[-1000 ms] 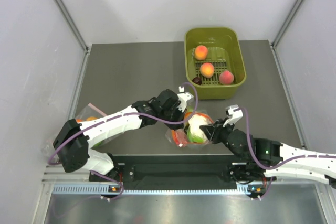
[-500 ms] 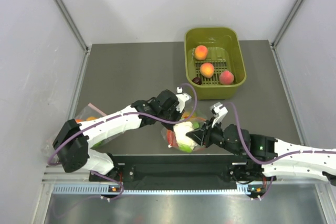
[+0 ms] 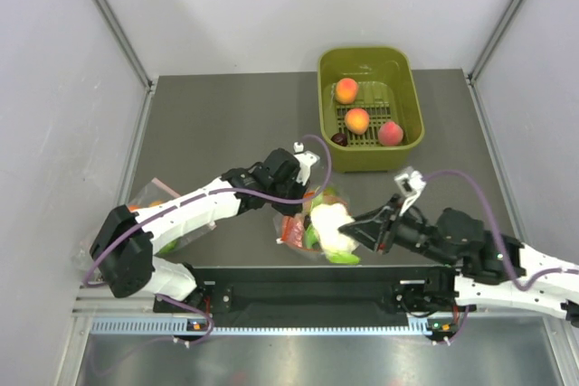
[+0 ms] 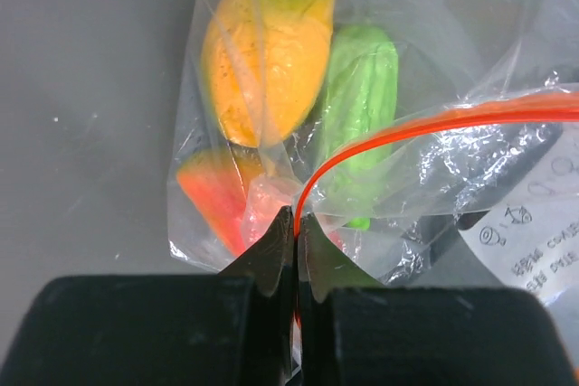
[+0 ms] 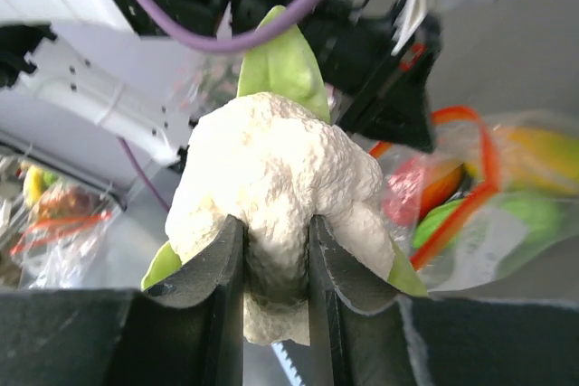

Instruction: Open the zip-top bag and remove the fake food

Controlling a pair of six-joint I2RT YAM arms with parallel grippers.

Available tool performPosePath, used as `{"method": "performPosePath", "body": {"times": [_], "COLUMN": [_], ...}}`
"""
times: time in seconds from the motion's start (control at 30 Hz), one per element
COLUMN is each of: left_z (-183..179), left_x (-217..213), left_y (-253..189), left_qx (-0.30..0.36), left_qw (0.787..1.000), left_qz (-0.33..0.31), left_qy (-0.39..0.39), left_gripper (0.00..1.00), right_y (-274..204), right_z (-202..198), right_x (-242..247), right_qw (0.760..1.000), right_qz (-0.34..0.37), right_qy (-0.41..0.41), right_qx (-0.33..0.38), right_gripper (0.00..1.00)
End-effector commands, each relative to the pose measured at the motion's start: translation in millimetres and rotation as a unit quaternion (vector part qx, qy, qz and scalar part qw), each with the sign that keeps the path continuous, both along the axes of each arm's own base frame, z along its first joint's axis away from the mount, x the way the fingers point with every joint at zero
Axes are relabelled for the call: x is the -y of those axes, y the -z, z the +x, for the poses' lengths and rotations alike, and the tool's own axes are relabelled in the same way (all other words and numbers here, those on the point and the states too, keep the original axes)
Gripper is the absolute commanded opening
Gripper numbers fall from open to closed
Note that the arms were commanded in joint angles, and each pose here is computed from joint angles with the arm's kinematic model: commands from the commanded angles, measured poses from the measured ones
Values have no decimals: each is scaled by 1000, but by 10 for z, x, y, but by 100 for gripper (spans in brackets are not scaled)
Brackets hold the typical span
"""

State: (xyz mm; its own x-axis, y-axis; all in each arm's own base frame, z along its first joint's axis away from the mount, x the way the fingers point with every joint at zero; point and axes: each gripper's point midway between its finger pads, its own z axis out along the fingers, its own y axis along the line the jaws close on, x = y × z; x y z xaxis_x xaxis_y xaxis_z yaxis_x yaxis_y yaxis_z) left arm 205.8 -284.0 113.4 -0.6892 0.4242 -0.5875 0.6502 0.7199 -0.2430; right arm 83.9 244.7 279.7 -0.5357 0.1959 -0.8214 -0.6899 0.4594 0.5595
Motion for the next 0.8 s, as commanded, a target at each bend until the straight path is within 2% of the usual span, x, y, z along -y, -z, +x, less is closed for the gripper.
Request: {"method": "performPosePath", "body": {"times": [0.0, 0.1, 0.27, 0.4, 0.43, 0.47, 0.6, 0.77], "left_z": [119, 120, 93, 87, 86, 93, 91, 105], "left_x": [40, 40, 69, 66, 64, 63, 60, 36], "left_y": [-247, -290, -355, -423, -434, -454, -519, -566], "left_qx": [30, 34, 38, 46, 47, 51, 59, 70], "left_qw": [999, 999, 998, 997, 997, 997, 996, 995], "left_qz": [-28, -32, -46, -54, -56, -58, -66, -68], "left_qy": [-16, -15, -4, -2, -2, -3, -2, -5], "left_gripper": [0, 0, 0, 0, 0, 0, 0, 0], "right_y": [-416, -557, -1064, -1311, -1336, -1380, -1188, -1011], "right_z": [175, 429, 822, 997, 1010, 1117, 1592, 2314], "right_x": [312, 499, 877, 909, 854, 930, 811, 922], "right_qw": [997, 986, 946, 926, 928, 921, 924, 939], "right_qz": [11, -33, -84, -121, -124, -130, -169, -147], "right_qy": [61, 133, 262, 291, 279, 299, 282, 265], "right_qx": [53, 100, 170, 208, 214, 214, 195, 163], "right_gripper": [0, 0, 0, 0, 0, 0, 0, 0]}}
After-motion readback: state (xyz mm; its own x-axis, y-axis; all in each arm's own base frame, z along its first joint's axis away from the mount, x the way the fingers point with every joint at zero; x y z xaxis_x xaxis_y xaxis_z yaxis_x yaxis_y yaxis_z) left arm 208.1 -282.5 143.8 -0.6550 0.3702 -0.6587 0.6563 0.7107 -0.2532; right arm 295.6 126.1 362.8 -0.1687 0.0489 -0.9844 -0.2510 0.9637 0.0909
